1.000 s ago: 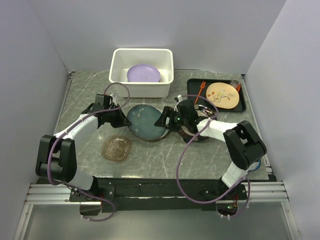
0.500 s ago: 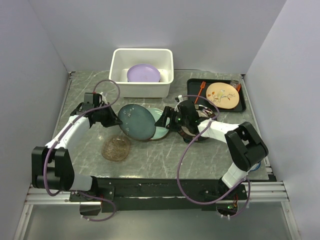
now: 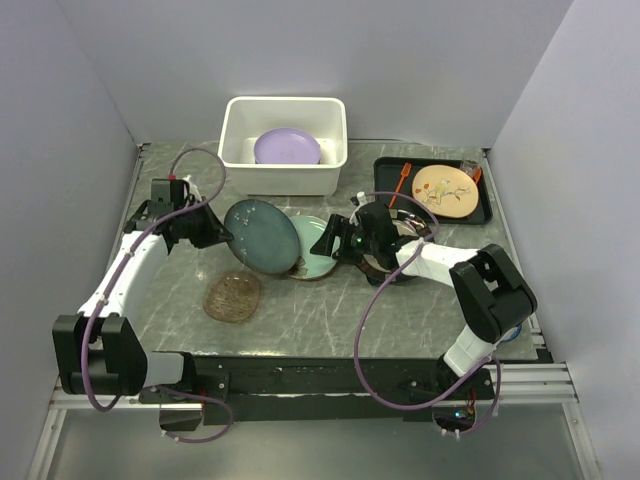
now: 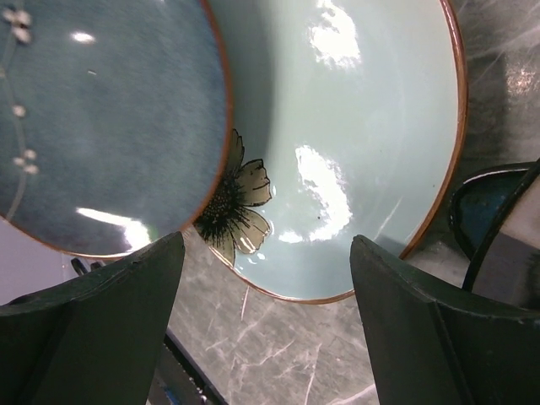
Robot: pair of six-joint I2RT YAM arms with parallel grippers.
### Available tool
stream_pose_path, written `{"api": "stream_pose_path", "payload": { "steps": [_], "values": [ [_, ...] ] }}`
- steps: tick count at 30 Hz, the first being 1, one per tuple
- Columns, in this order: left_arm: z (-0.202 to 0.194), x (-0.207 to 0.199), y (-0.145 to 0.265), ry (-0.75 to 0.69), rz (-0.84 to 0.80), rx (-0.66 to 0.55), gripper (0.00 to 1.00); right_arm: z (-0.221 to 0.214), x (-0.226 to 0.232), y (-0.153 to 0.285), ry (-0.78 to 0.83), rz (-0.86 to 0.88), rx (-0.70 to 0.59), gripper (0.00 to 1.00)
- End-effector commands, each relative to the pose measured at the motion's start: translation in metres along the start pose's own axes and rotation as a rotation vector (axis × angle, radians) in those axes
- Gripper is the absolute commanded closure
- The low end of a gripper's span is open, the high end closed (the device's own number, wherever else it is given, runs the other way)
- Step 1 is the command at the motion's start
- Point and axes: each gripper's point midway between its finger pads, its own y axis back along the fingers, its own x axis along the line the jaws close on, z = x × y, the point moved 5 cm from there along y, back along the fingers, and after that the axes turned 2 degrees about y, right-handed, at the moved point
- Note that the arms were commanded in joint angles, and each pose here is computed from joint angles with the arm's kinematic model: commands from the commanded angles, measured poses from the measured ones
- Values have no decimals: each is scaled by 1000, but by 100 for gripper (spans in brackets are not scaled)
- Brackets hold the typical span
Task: Place the plates into the plastic bin on the countertop
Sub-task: Pick up the plate at the center of the board.
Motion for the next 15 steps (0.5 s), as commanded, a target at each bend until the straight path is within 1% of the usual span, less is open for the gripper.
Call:
{"api": "stream_pose_path", "payload": {
  "steps": [1,9,15],
  "values": [
    [36,-54,45,-93,-218,-156,99,10,16,9,38,52,-56,13],
    [51,-69,70,-117,-254,-212,99,9,16,8,33,53,-51,13],
    [57,-78,74,-113,-297,-216,99,13,19,5,42,55,-34,13]
  ]
}}
